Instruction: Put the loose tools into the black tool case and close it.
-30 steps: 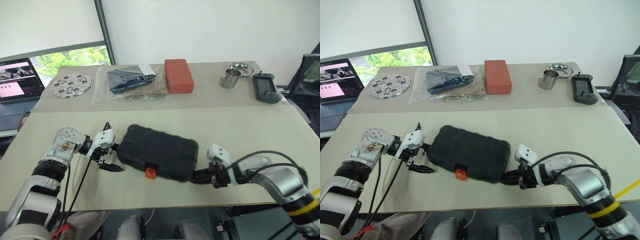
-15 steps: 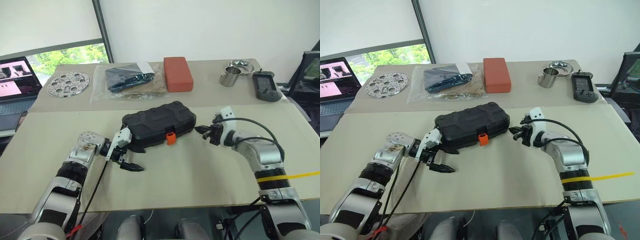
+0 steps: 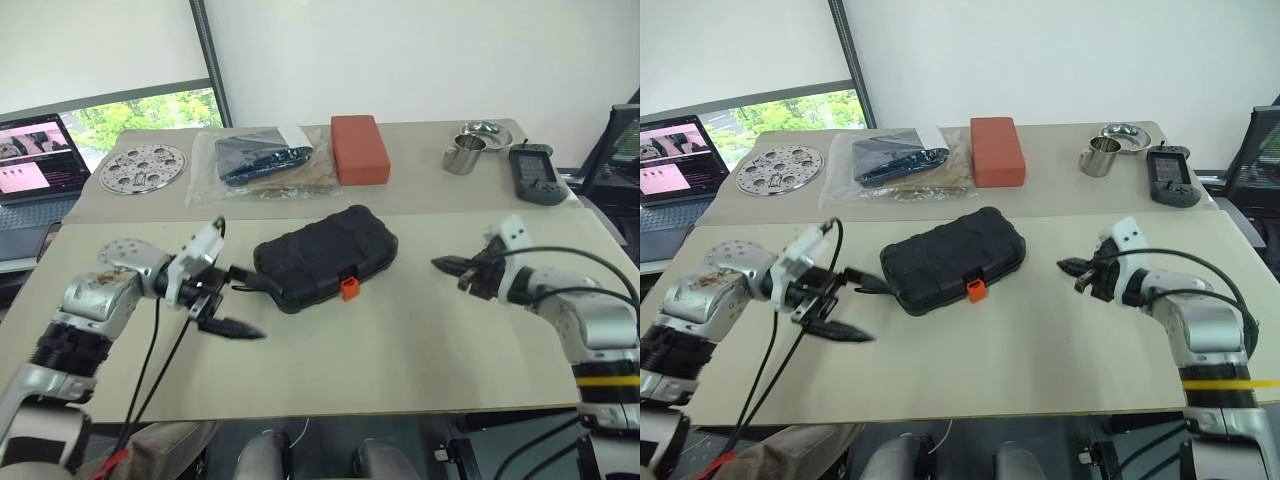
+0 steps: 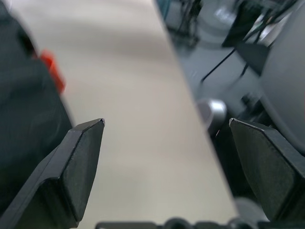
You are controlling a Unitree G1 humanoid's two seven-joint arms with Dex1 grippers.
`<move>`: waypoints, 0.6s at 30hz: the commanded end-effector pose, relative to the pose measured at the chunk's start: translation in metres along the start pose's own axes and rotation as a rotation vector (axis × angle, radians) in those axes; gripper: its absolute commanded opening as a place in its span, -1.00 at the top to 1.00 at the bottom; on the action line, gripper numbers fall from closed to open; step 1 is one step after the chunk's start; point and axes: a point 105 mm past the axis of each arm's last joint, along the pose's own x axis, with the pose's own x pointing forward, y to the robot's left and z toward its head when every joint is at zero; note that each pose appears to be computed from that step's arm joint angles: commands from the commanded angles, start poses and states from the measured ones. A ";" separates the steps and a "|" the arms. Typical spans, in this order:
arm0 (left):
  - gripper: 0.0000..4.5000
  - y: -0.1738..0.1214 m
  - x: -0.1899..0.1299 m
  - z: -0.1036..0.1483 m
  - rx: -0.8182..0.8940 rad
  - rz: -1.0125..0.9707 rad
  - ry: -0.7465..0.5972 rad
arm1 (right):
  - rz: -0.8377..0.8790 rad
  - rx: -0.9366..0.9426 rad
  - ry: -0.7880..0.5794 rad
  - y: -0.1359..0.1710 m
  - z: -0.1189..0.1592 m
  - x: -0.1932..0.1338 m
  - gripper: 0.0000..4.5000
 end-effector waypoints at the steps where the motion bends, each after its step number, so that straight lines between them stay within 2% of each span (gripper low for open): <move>1: -1.00 0.046 0.004 0.034 0.180 0.254 -0.090 | 0.112 -0.100 -0.028 0.037 0.013 0.003 0.97; 4: -1.00 0.081 0.026 0.026 0.270 0.390 -0.021 | 0.142 -0.125 -0.025 0.061 0.005 0.018 0.97; 10: -1.00 0.107 0.049 -0.013 0.317 0.455 0.162 | 0.087 -0.091 -0.023 0.080 0.001 0.036 0.97; 16: -1.00 0.110 0.053 -0.045 0.268 0.475 0.219 | 0.017 -0.096 -0.023 0.105 -0.001 0.048 0.19; 18: -1.00 0.109 0.051 -0.051 0.244 0.472 0.224 | 0.013 -0.108 -0.003 0.113 -0.004 0.050 0.19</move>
